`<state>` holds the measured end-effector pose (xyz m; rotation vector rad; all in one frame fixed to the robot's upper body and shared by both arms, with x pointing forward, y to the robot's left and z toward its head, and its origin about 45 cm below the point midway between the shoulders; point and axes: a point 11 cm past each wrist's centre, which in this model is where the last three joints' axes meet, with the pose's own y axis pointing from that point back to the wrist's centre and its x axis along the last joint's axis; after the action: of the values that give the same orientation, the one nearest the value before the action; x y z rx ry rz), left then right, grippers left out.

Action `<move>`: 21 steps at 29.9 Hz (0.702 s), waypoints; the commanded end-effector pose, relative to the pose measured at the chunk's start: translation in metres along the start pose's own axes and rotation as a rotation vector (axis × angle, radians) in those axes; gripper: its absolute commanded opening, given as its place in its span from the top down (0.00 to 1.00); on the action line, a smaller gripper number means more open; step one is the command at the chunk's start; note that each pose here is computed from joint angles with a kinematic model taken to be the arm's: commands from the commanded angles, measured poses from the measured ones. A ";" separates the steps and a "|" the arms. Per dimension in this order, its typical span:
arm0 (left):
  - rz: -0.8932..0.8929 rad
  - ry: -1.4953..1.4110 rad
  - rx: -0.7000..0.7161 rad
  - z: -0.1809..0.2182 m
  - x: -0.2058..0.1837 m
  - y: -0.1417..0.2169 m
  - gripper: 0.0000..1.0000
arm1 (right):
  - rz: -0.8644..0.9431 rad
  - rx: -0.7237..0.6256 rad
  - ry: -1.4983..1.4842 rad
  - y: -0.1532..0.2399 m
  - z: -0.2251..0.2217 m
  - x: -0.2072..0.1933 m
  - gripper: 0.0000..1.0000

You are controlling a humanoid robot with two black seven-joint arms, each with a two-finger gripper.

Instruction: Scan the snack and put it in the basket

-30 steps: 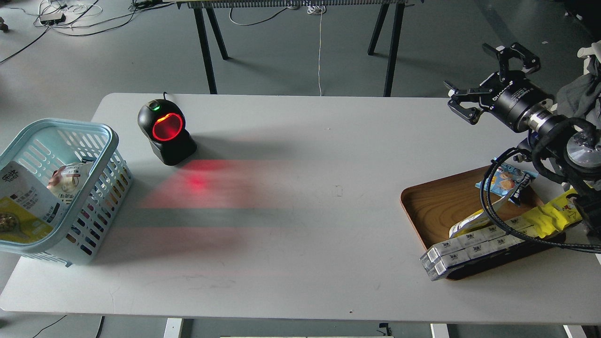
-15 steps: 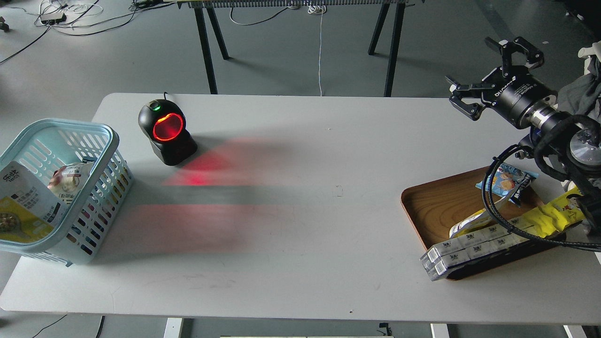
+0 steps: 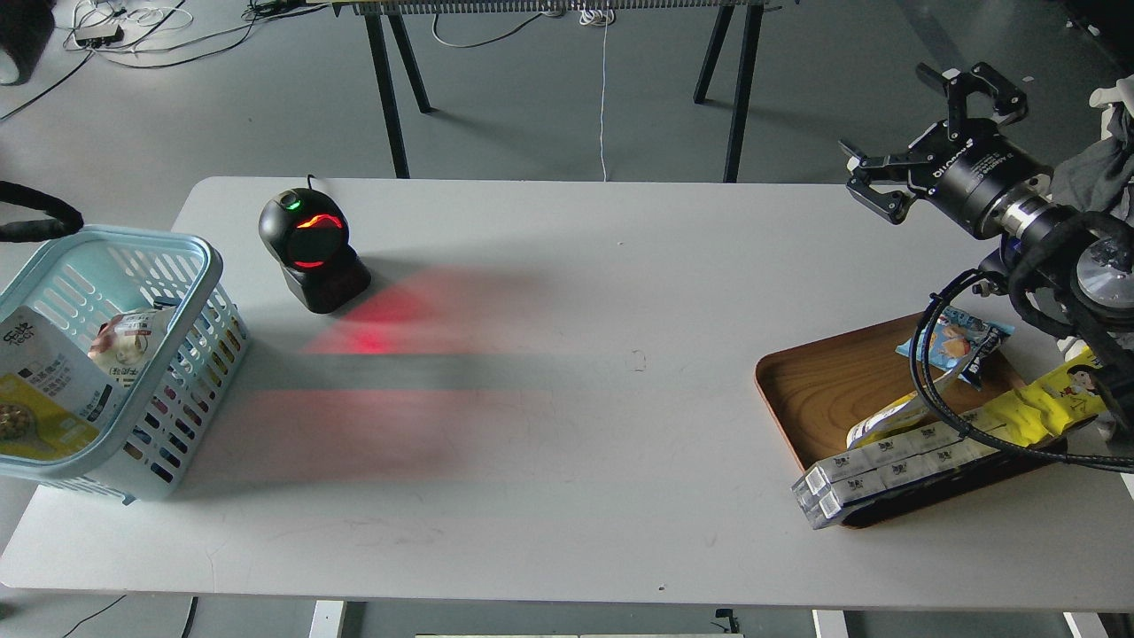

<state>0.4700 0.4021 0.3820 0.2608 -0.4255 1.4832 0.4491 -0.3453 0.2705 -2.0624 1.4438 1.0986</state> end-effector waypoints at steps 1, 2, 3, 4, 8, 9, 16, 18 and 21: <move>-0.077 0.243 0.038 -0.013 -0.033 -0.017 0.01 | 0.014 -0.004 0.021 0.003 -0.003 0.003 0.02; -0.095 0.311 0.051 -0.018 -0.040 -0.020 0.01 | 0.019 -0.007 0.038 0.004 -0.003 0.004 0.02; -0.115 0.393 0.063 -0.022 -0.050 -0.024 0.01 | 0.022 -0.012 0.055 0.004 -0.003 0.003 0.02; -0.130 0.464 0.067 -0.024 -0.057 -0.027 0.01 | 0.024 -0.017 0.066 0.004 -0.002 0.002 0.02; -0.186 0.717 0.081 -0.043 -0.080 -0.033 0.01 | 0.021 -0.020 0.093 0.008 -0.007 -0.004 0.02; -0.191 0.755 0.087 -0.047 -0.088 -0.034 0.01 | 0.020 -0.021 0.099 0.010 -0.008 -0.004 0.02; -0.186 1.038 0.108 -0.067 -0.135 -0.030 0.00 | 0.035 -0.033 0.151 0.031 -0.017 -0.003 0.02; -0.173 1.091 0.103 -0.067 -0.138 -0.030 0.00 | 0.026 -0.035 0.158 0.033 -0.018 -0.006 0.02; -0.176 1.128 0.089 -0.065 -0.140 -0.031 0.00 | 0.021 -0.025 0.154 0.033 -0.020 -0.008 0.01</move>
<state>0.5036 0.3036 0.2663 -0.4235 0.5324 1.2634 0.4255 -0.3670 0.2899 -2.2001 1.5399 0.9968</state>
